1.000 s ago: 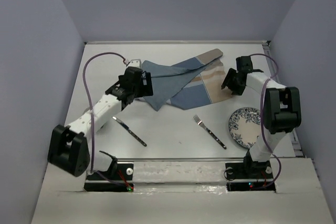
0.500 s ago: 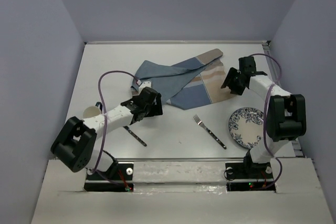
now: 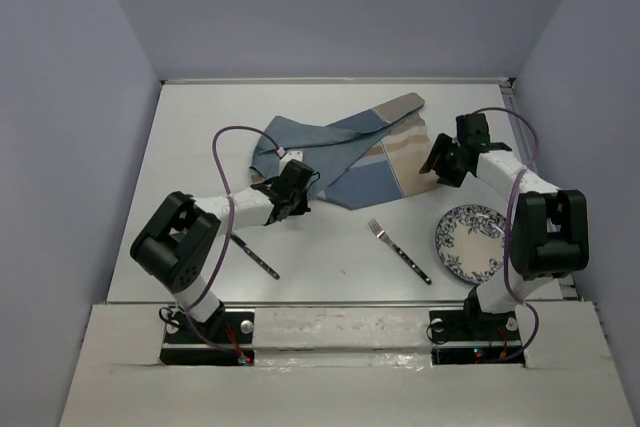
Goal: Set the dinner table for one person
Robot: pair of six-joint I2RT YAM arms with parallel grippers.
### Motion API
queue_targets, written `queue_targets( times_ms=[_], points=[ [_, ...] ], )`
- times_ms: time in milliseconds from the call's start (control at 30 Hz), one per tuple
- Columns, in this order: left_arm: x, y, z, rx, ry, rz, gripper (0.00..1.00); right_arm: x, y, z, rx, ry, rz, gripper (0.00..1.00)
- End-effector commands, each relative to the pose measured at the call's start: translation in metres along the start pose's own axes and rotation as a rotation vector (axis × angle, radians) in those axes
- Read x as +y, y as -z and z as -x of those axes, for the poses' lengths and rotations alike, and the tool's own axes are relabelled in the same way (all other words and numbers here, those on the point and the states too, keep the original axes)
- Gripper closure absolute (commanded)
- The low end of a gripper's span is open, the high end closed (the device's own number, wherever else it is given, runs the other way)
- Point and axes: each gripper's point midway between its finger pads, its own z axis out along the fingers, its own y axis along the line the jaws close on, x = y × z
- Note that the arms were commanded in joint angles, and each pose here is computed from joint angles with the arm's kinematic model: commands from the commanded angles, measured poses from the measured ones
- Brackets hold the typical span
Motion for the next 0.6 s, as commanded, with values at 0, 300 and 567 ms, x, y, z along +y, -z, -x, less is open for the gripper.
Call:
queue_targets(
  times_ms=[0,300,567],
  points=[
    [-0.008,0.007,0.022,-0.052,-0.014,-0.014,1.0,0.016,0.007,0.012,-0.051,0.009,0.053,0.37],
    [-0.011,0.062,0.168,-0.334,-0.021,0.016,1.0,0.02,0.007,0.015,-0.051,0.025,0.07,0.36],
    [0.069,0.056,0.333,-0.469,0.132,0.229,0.27,0.022,0.007,0.012,-0.035,0.037,0.085,0.36]
  ],
)
